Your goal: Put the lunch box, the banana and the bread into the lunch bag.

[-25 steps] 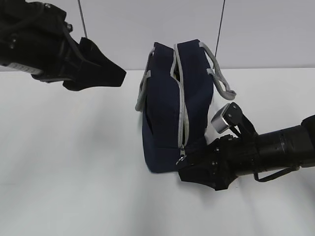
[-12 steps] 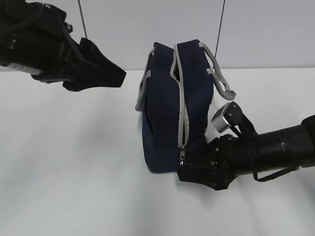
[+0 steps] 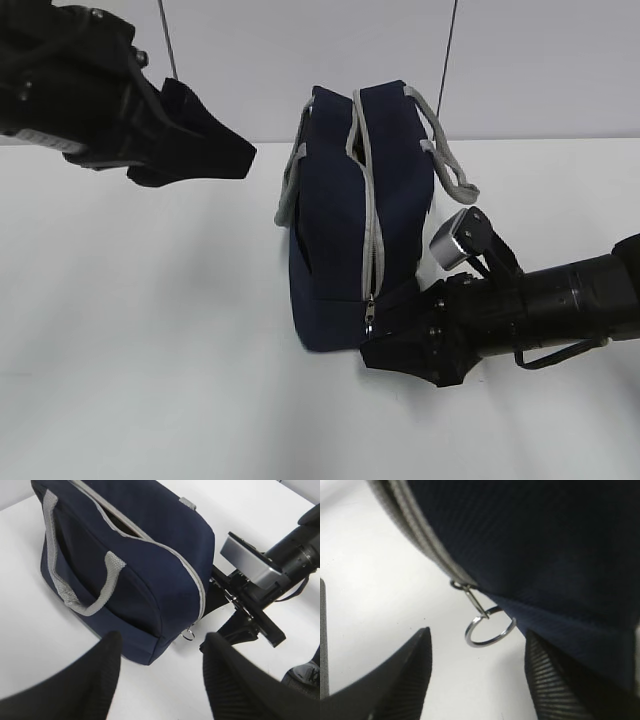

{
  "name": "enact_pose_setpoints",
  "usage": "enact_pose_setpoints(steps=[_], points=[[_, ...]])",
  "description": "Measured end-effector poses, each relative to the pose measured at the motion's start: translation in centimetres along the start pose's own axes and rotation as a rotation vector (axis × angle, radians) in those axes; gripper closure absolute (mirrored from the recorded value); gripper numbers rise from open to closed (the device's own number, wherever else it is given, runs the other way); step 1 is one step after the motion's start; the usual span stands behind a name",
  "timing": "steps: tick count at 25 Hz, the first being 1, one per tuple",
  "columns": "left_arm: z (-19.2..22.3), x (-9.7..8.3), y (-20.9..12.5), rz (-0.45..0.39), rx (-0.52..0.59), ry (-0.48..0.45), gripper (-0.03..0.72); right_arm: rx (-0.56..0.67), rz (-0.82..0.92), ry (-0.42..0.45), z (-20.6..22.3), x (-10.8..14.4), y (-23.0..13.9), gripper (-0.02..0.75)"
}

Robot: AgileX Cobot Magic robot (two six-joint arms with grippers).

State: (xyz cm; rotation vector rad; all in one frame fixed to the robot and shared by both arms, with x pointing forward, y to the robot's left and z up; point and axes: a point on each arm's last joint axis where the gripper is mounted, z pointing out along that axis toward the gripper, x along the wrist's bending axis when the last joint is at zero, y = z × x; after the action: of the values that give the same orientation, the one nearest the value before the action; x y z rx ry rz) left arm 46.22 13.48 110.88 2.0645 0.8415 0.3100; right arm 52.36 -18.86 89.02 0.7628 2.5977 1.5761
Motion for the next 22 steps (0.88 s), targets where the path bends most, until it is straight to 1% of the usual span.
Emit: enact_pose_setpoints(steps=[9, 14, 22], points=[[0.00, -0.04, -0.06, 0.000, 0.007, -0.004, 0.308, -0.013, 0.019, -0.016, 0.18, -0.27, -0.15, 0.295], [0.00, -0.05, -0.10, 0.001, 0.011, -0.006, 0.308, -0.014, 0.025, -0.011, 0.38, -0.35, -0.43, 0.295], [0.00, -0.05, -0.10, 0.001, 0.011, -0.006, 0.308, -0.052, 0.044, -0.013, 0.55, -0.49, -0.37, 0.295]])
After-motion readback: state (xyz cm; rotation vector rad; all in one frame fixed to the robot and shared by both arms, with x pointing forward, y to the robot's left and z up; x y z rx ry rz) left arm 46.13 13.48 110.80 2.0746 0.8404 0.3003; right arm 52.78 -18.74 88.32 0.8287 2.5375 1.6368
